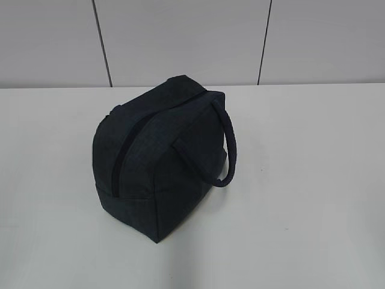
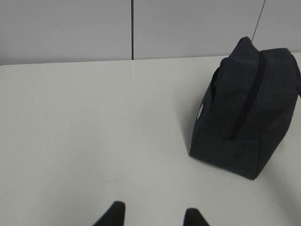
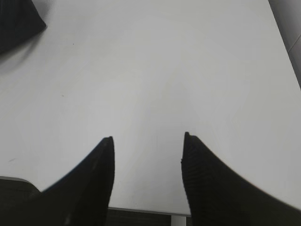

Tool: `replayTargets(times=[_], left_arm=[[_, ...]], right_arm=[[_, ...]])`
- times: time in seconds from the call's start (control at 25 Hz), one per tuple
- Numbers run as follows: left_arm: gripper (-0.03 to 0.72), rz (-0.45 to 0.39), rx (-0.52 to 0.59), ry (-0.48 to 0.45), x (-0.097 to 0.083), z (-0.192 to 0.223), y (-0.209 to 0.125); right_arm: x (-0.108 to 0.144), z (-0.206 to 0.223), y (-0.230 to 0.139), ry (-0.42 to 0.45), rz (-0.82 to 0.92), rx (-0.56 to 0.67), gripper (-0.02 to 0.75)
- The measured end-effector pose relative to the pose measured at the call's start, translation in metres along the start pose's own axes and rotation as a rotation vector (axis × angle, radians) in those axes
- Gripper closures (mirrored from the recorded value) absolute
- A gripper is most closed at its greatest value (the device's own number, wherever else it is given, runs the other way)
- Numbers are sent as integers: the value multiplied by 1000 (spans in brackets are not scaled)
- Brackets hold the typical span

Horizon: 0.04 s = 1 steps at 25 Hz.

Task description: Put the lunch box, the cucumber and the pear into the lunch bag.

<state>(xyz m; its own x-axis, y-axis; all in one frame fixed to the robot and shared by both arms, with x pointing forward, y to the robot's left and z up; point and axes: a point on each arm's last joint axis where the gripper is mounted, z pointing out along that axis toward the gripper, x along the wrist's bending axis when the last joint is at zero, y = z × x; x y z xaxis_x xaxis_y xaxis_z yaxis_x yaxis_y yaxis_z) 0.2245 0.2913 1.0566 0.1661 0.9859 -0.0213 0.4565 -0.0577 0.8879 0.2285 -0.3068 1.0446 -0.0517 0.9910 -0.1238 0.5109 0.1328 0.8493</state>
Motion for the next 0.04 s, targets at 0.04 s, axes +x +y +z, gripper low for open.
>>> replayTargets(times=[0.04], left_arm=[[446, 0, 0, 0, 0, 0, 0]], right_arm=[[0, 0, 0, 0, 0, 0, 365]])
